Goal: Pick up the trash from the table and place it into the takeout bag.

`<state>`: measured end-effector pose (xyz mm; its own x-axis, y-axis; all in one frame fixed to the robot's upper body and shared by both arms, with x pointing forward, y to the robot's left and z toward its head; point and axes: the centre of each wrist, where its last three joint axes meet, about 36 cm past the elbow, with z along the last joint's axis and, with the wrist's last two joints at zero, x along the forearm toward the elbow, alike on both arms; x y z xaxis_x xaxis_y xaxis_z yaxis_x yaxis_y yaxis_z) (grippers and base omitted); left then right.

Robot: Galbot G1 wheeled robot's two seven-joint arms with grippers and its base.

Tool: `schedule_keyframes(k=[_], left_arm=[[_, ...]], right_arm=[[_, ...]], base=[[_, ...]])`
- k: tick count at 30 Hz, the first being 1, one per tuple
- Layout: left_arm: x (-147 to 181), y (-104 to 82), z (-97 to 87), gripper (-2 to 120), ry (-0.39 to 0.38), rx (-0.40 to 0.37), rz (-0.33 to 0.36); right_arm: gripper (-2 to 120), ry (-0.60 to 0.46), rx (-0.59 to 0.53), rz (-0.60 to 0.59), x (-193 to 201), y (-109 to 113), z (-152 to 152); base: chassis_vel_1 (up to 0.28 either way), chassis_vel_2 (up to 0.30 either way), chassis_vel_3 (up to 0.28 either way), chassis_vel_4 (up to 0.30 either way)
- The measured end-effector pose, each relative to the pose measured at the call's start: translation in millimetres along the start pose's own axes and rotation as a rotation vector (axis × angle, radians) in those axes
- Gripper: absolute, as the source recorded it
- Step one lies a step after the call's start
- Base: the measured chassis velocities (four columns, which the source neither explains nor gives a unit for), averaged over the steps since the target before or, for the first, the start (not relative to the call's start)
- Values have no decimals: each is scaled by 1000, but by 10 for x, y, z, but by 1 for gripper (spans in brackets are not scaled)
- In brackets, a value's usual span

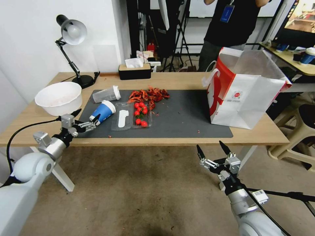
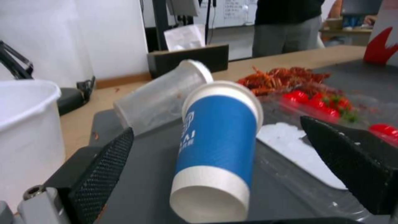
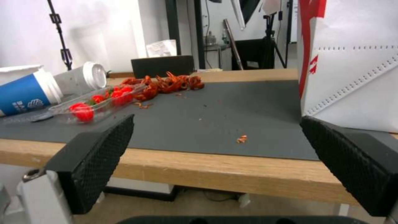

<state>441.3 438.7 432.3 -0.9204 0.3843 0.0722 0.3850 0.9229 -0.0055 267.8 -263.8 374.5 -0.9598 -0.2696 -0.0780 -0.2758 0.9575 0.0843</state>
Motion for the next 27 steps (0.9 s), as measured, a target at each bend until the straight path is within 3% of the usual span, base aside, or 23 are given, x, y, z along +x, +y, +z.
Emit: schedule_keyframes(k=[9, 27], left_arm=[[-111, 196, 4, 100, 32, -11, 24], [-413, 176, 23, 100, 103, 6, 79]], right_arm=[[100, 0, 4, 4, -4, -11, 5], [100, 5, 11, 21, 9, -36, -2]], base=[[0, 0, 0, 0], [0, 0, 0, 0]])
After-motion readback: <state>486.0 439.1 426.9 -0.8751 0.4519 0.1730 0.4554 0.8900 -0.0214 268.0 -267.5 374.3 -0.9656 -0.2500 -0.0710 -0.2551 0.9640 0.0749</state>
